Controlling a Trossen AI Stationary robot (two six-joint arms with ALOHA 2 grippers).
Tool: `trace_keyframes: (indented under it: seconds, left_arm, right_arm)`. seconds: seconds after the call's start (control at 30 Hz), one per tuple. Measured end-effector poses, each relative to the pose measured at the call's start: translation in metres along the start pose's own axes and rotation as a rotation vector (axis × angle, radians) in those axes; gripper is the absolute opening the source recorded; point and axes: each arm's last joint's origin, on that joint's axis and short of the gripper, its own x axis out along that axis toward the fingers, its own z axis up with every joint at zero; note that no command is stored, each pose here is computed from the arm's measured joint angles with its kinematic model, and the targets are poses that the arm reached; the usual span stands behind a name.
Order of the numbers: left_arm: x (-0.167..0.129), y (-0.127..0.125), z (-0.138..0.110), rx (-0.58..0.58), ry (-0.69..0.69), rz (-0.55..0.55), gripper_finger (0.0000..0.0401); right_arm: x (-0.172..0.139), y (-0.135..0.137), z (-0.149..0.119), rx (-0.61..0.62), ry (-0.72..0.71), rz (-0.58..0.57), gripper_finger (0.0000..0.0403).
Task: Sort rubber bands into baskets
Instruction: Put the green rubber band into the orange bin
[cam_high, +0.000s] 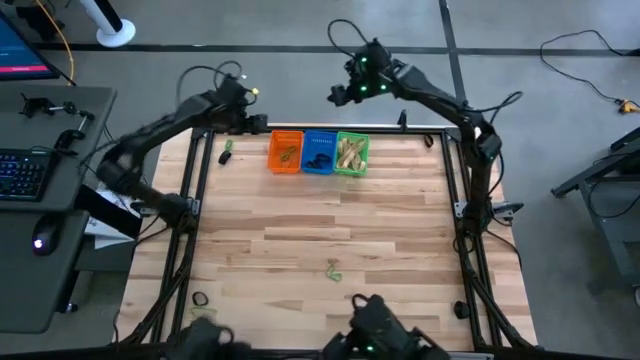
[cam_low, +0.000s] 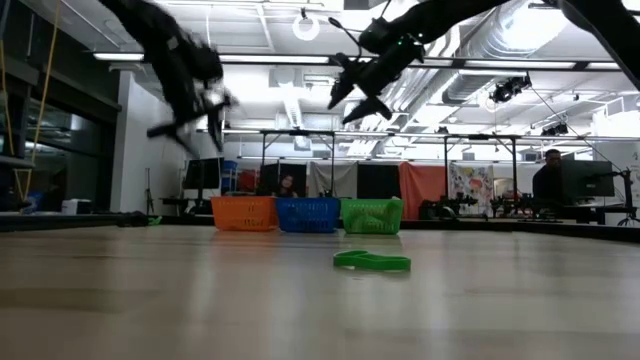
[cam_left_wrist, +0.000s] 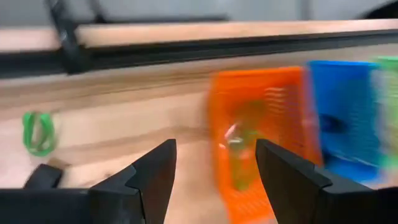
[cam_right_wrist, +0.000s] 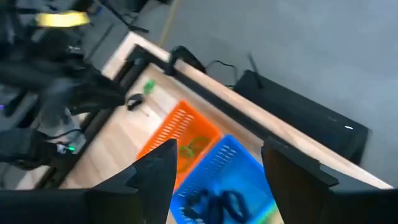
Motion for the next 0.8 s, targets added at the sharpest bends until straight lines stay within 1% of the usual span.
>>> trace_keyframes:
  seconds: [0.13, 0.2, 0.3, 0.43, 0.53, 0.6, 0.67, 0.7, 0.8]
  left_arm:
    - [0.055, 0.026, 0.009, -0.085, 0.136, 0.109, 0.0214]
    - [0.072, 0.037, 0.012, -0.123, 0.170, 0.158, 0.0214]
    - [0.088, 0.051, 0.013, -0.155, 0.184, 0.244, 0.0214]
    - [0.093, 0.061, 0.015, -0.186, 0.151, 0.367, 0.0214]
    - [0.089, 0.064, 0.016, -0.211, 0.114, 0.420, 0.0214]
    - [0.085, 0.064, 0.017, -0.200, 0.095, 0.457, 0.0214]
    - [0.084, 0.066, 0.016, -0.189, 0.080, 0.518, 0.0214]
    - [0.083, 0.067, 0.016, -0.189, 0.081, 0.533, 0.0214]
    - [0.083, 0.070, 0.018, -0.193, 0.072, 0.525, 0.0214]
  right_arm:
    - [-0.014, -0.001, -0.001, -0.030, 0.016, -0.034, 0.0222]
    - [-0.016, 0.000, -0.003, -0.050, 0.030, -0.040, 0.0222]
    - [-0.013, 0.004, -0.005, -0.084, 0.041, -0.038, 0.0222]
    - [-0.012, 0.008, -0.007, -0.119, 0.044, -0.027, 0.0222]
    - [-0.011, 0.010, -0.008, -0.145, 0.049, -0.024, 0.0222]
    - [-0.011, 0.009, -0.008, -0.163, 0.051, -0.025, 0.0222]
    - [-0.012, 0.008, -0.008, -0.172, 0.054, -0.027, 0.0222]
    - [-0.012, 0.008, -0.008, -0.177, 0.054, -0.028, 0.0222]
    - [-0.012, 0.006, -0.007, -0.191, 0.052, -0.030, 0.0222]
